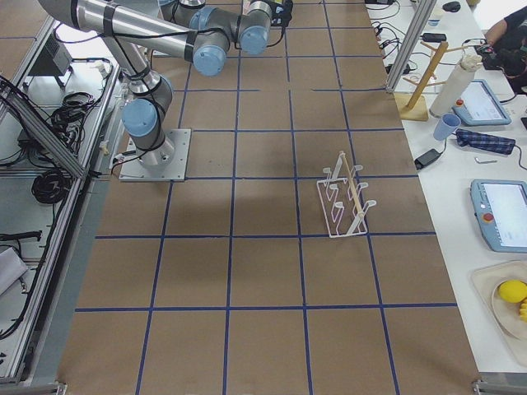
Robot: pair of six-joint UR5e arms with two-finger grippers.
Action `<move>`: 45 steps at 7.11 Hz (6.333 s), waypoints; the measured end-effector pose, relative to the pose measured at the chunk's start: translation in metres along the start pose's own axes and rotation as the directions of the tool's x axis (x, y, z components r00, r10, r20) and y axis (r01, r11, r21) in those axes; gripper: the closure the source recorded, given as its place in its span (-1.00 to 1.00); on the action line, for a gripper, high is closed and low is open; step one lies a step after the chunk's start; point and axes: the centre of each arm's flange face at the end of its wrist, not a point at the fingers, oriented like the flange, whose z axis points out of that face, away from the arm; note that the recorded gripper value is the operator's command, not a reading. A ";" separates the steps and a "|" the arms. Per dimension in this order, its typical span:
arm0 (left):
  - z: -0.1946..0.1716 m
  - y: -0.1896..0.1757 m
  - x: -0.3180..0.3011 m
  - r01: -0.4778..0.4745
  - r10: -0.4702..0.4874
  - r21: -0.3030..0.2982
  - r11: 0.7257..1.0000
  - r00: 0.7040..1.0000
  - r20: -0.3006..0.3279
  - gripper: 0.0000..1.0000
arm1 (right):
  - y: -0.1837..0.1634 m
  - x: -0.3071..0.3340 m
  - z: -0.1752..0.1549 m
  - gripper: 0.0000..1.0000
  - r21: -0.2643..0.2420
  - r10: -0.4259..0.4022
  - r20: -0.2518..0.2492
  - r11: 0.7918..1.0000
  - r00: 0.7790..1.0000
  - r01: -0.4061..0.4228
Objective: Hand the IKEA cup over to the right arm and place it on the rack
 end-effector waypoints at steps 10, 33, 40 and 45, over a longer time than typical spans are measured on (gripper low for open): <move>0.086 -0.220 0.277 0.152 0.188 0.395 0.906 0.690 -0.698 1.00 | -0.027 0.021 0.000 -1.00 0.009 0.002 0.063 1.000 0.998 -0.002; 0.099 -0.246 0.355 0.312 0.243 0.483 0.818 0.574 -0.782 -0.84 | -0.009 0.010 0.015 0.42 -0.029 0.127 0.061 0.992 0.990 -0.125; 0.074 -0.244 0.345 0.314 0.130 0.382 0.869 0.599 -0.790 -1.00 | -0.043 -0.003 -0.045 0.55 0.106 0.114 0.014 0.988 0.993 -0.115; 0.086 -0.256 0.307 0.218 -0.133 0.152 0.964 0.891 -0.434 -1.00 | -0.053 -0.039 -0.094 0.69 0.183 0.081 -0.716 0.980 0.694 0.074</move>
